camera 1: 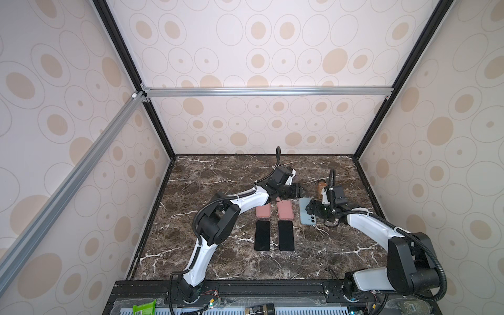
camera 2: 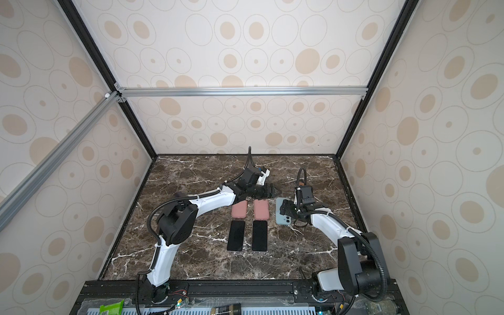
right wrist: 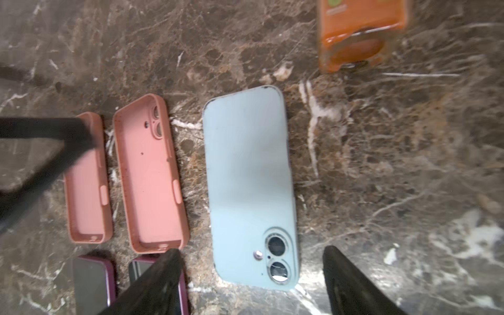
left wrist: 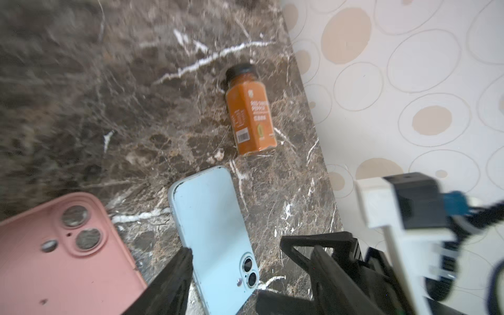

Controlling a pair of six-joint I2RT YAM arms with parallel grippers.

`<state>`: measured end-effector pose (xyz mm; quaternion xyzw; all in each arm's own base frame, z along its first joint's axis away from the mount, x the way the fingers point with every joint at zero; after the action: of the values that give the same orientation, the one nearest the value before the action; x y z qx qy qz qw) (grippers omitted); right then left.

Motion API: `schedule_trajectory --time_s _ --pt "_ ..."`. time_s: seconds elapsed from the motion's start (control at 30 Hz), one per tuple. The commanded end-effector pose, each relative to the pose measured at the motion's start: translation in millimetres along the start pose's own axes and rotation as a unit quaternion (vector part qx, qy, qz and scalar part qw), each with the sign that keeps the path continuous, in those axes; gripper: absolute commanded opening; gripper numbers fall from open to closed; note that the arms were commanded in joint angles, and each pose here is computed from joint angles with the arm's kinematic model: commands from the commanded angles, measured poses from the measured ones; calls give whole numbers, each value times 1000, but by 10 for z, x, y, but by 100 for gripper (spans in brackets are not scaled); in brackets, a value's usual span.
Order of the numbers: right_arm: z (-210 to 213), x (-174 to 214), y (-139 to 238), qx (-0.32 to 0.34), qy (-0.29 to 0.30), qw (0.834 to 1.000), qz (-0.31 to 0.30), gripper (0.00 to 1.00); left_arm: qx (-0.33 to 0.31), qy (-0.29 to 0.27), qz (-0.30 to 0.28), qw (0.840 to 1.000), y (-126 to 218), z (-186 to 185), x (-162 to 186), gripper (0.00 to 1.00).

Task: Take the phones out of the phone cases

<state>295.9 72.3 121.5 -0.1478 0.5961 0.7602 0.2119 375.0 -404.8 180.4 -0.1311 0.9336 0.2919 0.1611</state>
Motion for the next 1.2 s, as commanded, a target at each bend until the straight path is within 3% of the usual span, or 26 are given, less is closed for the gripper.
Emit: schedule_trajectory --time_s 0.0,0.17,0.77,1.17 --pt "-33 -10 28 63 38 997 18 88 -52 -16 -58 997 266 61 -144 69" --pt "138 -43 -87 71 78 994 40 99 -59 -1 -82 995 490 203 -173 69" --pt "299 15 -555 113 108 979 131 99 -67 4 -88 994 597 332 -222 71" --pt "232 163 -648 148 99 969 172 85 -63 10 -84 994 550 353 -221 70"
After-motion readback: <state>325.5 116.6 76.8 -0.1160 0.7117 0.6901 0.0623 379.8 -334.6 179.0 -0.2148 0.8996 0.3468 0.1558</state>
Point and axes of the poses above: each gripper's point midway between its finger pads, its own y axis back along the fingers, its own z axis along the line the jaws close on, x = y × z, the point moved 6 cm from there along y, back along the fingers, and after that the axes turned 9 degrees about y, right-handed, at the moved point
